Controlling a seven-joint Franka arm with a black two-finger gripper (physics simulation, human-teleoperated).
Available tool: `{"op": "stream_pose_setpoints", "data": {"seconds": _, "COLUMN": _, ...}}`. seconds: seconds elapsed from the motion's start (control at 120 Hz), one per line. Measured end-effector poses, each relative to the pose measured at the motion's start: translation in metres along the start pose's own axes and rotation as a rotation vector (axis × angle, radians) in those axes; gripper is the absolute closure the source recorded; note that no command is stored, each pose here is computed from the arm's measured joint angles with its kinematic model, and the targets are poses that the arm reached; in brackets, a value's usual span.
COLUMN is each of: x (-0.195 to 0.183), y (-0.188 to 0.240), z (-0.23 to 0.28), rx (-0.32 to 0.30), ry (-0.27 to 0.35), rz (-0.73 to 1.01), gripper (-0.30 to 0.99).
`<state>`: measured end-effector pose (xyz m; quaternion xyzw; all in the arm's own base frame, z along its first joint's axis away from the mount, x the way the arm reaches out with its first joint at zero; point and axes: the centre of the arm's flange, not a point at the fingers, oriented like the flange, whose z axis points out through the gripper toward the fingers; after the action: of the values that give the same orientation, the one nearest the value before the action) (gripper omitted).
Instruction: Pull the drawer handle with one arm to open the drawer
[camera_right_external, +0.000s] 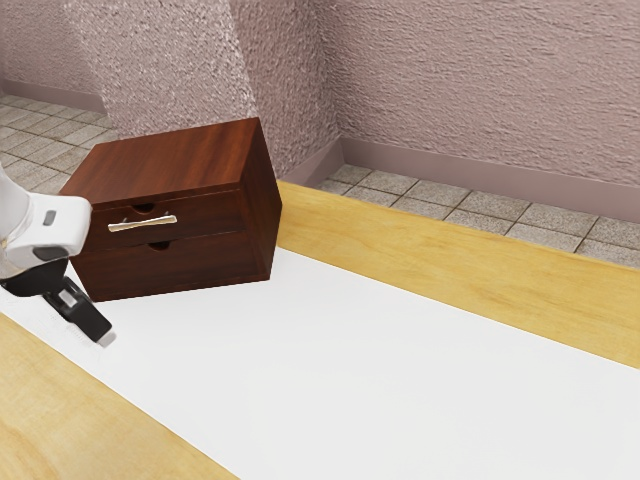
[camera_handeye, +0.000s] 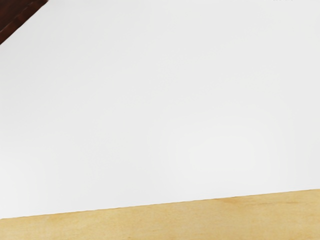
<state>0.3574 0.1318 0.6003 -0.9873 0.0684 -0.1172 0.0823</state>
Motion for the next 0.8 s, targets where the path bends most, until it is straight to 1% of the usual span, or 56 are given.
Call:
{"op": "stream_pose_setpoints", "data": {"seconds": 0.05, "x": 0.016, "y": -0.012, "z": 0.015, "rx": -0.002, "ry": 0.010, "rz": 0.064, "gripper": 0.00}}
{"op": "stream_pose_setpoints", "data": {"seconds": 0.108, "x": 0.039, "y": -0.027, "z": 0.035, "rx": 0.002, "ry": 0.038, "rz": 0.123, "gripper": 0.00}}
{"op": "stream_pose_setpoints", "data": {"seconds": 0.233, "x": 0.090, "y": -0.074, "z": 0.068, "rx": 0.044, "ry": 0.101, "rz": 0.218, "gripper": 0.00}}
{"op": "stream_pose_setpoints", "data": {"seconds": 0.35, "x": 0.120, "y": -0.109, "z": 0.083, "rx": 0.084, "ry": 0.140, "rz": 0.297, "gripper": 0.00}}
{"op": "stream_pose_setpoints", "data": {"seconds": 0.492, "x": 0.123, "y": -0.122, "z": 0.088, "rx": 0.114, "ry": 0.149, "rz": 0.387, "gripper": 0.00}}
{"op": "stream_pose_setpoints", "data": {"seconds": 0.675, "x": 0.123, "y": -0.123, "z": 0.087, "rx": 0.132, "ry": 0.148, "rz": 0.501, "gripper": 0.00}}
{"op": "stream_pose_setpoints", "data": {"seconds": 0.8, "x": 0.108, "y": -0.136, "z": 0.092, "rx": 0.130, "ry": 0.123, "rz": 0.538, "gripper": 0.00}}
